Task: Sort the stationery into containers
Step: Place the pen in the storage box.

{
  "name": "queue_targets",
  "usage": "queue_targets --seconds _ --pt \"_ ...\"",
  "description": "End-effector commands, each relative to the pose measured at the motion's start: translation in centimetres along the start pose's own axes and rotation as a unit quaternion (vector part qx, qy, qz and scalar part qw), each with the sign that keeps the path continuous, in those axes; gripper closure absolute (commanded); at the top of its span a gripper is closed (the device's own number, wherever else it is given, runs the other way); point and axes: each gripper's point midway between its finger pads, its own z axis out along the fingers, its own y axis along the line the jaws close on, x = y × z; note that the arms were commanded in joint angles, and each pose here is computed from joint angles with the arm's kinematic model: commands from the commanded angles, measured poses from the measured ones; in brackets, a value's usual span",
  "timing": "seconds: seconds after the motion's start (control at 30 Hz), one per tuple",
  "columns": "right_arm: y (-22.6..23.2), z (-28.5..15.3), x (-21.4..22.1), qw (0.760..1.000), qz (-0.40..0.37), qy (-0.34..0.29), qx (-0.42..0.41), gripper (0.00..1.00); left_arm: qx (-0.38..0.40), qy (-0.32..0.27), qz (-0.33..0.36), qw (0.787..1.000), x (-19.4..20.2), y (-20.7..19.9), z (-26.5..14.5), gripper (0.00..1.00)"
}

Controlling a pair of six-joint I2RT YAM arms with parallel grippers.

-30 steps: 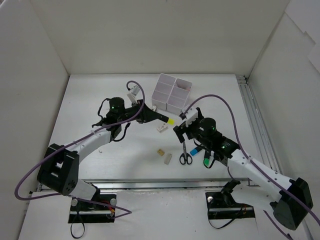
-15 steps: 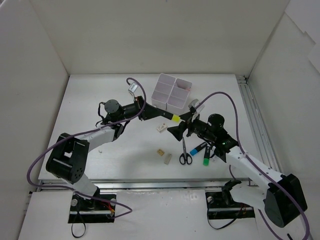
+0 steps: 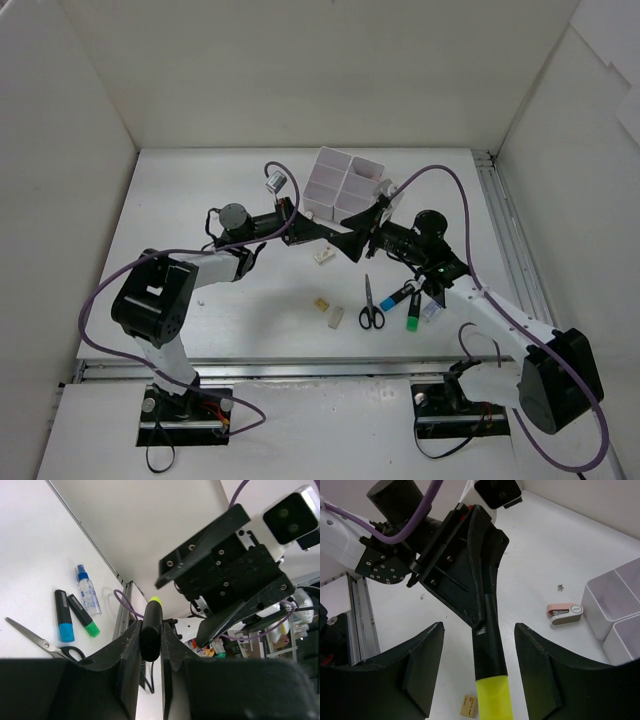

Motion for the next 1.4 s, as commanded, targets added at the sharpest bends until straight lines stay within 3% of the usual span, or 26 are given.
queue_targets --seconds 0.0,0.23,0.43,0.67,0.8,0.87,1.0,1.03,1.1,1.13,1.17,1.2,1.37 --pt "0.2 0.7 -3.0 0.999 -0.016 -0.04 -0.027 0.44 0.142 -0.017 0.196 0.97 -1.5 -9.1 -0.3 1.0" --pt "-0.4 0.3 -1.1 0.999 0.025 -0.014 -0.029 0.38 0.142 -0.017 0.208 0.968 -1.5 -9.4 -0.4 1.0" --pt "0.5 -0.1 -0.8 0.998 0.047 -0.006 -0.044 0.49 0.14 -0.021 0.213 0.967 -1.8 -9.0 -0.2 1.0" --pt "0.8 0.1 -0.1 0.997 0.066 0.01 -0.049 0.52 0.146 -0.024 0.232 0.961 -2.1 -9.5 -0.1 1.0" --pt "0.8 0.0 -0.4 0.996 0.071 0.017 -0.045 0.74 0.148 -0.025 0.239 0.96 -2.1 -9.6 -0.1 1.0" --pt "0.8 -0.1 -0.8 0.997 0.066 0.013 -0.042 0.8 0.146 -0.026 0.24 0.959 -2.2 -9.4 0.0 1.0" --pt "0.9 -0.1 -2.3 0.998 0.055 0.002 -0.038 1.0 0.144 -0.019 0.238 0.96 -2.0 -9.1 0.0 1.0" --pt "0.8 -0.1 -2.4 0.998 0.053 0.005 -0.036 1.0 0.143 -0.018 0.239 0.96 -2.0 -9.0 0.0 0.99" --pt "0.3 -0.1 -2.7 0.998 0.056 0.018 -0.018 1.0 0.14 -0.017 0.243 0.96 -1.9 -8.9 0.0 0.84" --pt "-0.1 -0.1 -2.6 0.999 0.043 0.026 -0.009 1.0 0.135 -0.014 0.24 0.961 -1.9 -8.7 0.0 0.46" --pt "-0.5 -0.2 -2.7 0.999 0.04 0.034 0.002 1.0 0.131 -0.014 0.24 0.962 -1.8 -8.7 0.0 0.16" --pt "-1.2 -0.4 -2.5 0.997 0.046 0.052 0.033 1.0 0.123 -0.017 0.241 0.963 -2.1 -8.4 -0.2 0.01" --pt "-4.7 -2.2 -2.7 0.985 0.02 0.104 0.133 1.0 0.044 -0.04 0.234 0.971 -3.6 -6.3 -1.3 0.01"
